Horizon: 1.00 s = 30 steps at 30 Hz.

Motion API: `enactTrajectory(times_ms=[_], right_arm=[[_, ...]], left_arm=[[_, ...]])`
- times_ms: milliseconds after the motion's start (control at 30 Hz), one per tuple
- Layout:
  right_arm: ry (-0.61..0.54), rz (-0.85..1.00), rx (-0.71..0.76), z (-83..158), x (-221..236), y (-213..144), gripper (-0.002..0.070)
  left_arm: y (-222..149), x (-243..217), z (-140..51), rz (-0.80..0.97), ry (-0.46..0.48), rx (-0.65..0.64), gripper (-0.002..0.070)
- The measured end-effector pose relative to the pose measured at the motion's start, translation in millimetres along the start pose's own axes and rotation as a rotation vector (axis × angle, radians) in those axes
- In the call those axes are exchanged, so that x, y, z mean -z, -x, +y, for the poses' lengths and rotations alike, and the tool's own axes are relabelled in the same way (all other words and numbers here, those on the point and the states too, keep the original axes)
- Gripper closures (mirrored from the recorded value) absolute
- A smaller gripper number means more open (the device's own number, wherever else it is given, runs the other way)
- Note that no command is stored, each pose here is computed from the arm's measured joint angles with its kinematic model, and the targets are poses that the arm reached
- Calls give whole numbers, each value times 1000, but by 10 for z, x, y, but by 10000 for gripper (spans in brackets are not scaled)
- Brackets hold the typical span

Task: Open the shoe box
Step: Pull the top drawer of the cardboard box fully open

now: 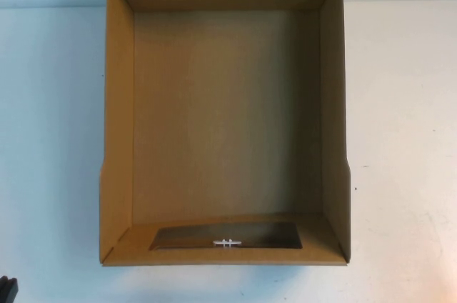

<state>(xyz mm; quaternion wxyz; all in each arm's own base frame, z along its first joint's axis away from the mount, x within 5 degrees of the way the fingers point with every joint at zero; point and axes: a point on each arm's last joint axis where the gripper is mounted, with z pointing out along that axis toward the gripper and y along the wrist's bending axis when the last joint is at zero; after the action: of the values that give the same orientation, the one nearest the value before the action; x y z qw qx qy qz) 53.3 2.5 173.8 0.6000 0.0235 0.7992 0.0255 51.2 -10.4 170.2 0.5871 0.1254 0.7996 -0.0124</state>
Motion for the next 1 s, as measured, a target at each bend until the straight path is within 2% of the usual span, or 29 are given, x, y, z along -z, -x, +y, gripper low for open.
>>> enactTrajectory(times_ms=[200, 400, 1000], right_arm=[[0, 0, 0, 0, 0, 0, 689], [0, 0, 0, 0, 0, 0, 689], [0, 0, 0, 0, 0, 0, 689]], left_arm=[[-3, 0, 13, 3, 14, 24, 679], [-7, 1, 35, 8, 39, -20, 679], [-7, 1, 38, 8, 42, -27, 679]])
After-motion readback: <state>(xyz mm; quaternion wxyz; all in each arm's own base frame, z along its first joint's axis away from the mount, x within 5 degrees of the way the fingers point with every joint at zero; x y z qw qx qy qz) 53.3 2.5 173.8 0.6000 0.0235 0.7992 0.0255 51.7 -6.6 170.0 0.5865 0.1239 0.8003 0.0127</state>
